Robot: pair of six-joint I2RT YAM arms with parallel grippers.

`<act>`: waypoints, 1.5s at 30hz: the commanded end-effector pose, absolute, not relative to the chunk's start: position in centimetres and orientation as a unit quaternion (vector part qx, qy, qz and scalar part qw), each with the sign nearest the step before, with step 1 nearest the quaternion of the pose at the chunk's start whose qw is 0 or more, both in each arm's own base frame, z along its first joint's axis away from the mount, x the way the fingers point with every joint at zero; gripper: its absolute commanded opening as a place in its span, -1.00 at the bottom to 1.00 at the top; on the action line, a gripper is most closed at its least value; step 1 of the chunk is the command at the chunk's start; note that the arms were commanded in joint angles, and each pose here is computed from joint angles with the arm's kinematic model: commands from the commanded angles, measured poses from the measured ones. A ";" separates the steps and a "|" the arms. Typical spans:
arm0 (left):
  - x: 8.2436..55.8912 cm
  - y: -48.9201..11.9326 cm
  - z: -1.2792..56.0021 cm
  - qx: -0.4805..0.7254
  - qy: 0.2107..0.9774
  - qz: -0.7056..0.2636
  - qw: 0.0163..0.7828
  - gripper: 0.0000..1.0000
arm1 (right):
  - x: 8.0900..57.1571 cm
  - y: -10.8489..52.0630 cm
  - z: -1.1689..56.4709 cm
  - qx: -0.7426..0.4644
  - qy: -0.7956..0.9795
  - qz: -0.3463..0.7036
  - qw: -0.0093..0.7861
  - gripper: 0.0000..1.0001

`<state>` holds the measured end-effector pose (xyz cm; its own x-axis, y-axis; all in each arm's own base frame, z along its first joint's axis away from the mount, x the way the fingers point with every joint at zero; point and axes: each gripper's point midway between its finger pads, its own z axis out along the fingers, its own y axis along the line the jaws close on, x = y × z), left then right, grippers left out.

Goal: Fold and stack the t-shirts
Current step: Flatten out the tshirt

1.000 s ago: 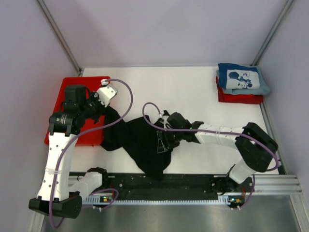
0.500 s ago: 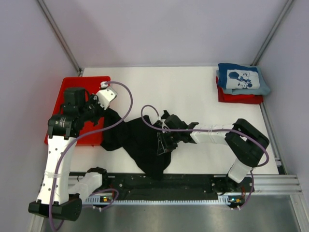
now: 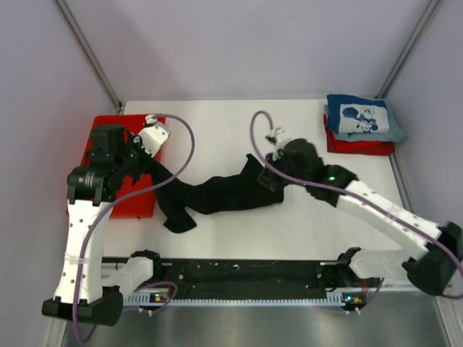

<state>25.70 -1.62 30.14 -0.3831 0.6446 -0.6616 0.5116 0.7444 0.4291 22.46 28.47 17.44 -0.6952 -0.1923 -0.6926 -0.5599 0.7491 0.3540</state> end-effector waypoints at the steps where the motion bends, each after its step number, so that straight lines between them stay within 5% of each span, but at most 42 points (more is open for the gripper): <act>1: 25.7 -1.8 37.2 0.350 0.780 0.099 0.509 -1.00 | 25.5 20.5 34.6 -0.194 0.771 0.181 0.578 -1.00; 9: 22.8 -3.5 43.7 0.385 0.710 0.091 0.582 -1.00 | 19.4 14.1 52.3 -0.202 0.624 0.202 0.727 -1.00; 23: 15.2 -3.6 49.8 0.402 0.651 0.109 0.635 -1.00 | 9.6 7.0 64.3 -0.200 0.470 0.255 0.821 -1.00; 32: 26.5 -4.0 42.2 0.382 0.723 0.078 0.570 -1.00 | 24.1 11.0 54.7 -0.227 0.613 -0.002 0.757 -1.00; 42: 45.0 -4.4 31.0 0.333 0.800 0.064 0.495 -1.00 | 47.3 9.4 38.9 -0.161 0.731 -0.029 0.663 -1.00; 43: 47.2 -4.3 30.0 0.325 0.808 0.069 0.486 -0.97 | 49.3 9.1 37.0 -0.152 0.750 -0.042 0.642 -1.00; 45: 50.9 -3.4 28.4 0.300 0.826 0.090 0.469 -0.55 | 52.6 8.6 33.8 -0.131 0.785 -0.065 0.603 -0.99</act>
